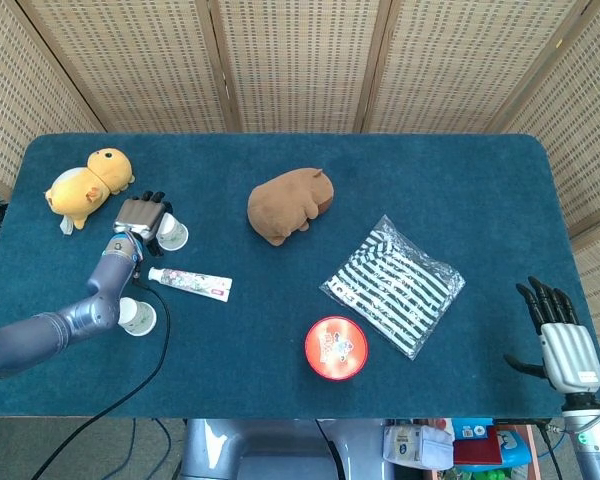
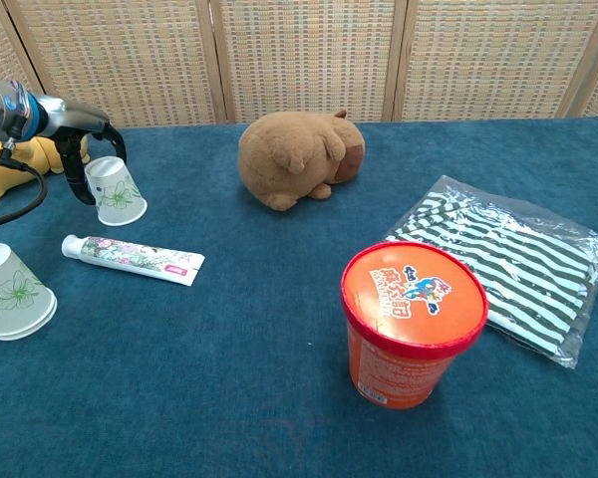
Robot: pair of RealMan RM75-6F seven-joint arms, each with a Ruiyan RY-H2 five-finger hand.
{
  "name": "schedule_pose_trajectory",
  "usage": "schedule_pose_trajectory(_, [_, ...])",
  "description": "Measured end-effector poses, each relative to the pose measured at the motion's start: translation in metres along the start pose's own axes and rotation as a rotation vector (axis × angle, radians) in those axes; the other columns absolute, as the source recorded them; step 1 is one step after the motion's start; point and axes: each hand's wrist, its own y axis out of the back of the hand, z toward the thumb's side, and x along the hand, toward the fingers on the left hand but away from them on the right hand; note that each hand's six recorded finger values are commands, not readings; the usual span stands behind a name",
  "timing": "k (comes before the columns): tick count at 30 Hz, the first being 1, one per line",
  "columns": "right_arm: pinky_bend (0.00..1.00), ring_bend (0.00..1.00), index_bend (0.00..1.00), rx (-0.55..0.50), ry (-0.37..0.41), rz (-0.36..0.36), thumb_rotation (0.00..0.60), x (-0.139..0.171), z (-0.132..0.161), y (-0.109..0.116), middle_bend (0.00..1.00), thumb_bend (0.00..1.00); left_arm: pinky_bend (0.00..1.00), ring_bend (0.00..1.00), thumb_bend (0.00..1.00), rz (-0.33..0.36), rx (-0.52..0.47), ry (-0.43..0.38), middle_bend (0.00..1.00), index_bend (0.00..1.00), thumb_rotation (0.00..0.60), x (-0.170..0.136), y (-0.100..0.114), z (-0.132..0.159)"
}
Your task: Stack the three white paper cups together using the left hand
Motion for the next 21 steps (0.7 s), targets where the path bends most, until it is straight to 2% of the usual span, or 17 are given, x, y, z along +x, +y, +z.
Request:
schedule_pose_trajectory(6, [0.0,0.0,0.0,-0.01,-0.009,-0.025,0.6,0.001,-0.003,0.005,0.0,0.05,0.21,0.11,0.19,-0.003,0.001,-0.007,0.14,0.31,0.6,0.003,-0.005,0.004])
schedule_pose_trajectory(11, [0.0,0.0,0.0,-0.013,-0.012,-0.031,0.6,0.001,-0.004,0.006,0.0,0.05,0.28,0.2,0.25,0.002,0.004,-0.002,0.23,0.46,0.6,0.004,-0.009,0.003])
schedule_pose_trajectory(18, [0.0,0.0,0.0,-0.017,-0.011,-0.034,0.6,0.001,-0.004,0.006,0.0,0.05,0.39,0.22,0.29,0.018,0.013,-0.006,0.26,0.51,0.6,0.003,-0.013,0.004])
schedule_pose_trajectory(21, [0.0,0.0,0.0,-0.019,-0.007,-0.038,0.6,0.001,-0.003,0.007,0.0,0.05,0.42,0.25,0.32,0.021,0.021,-0.02,0.3,0.58,0.6,0.0,-0.015,0.008])
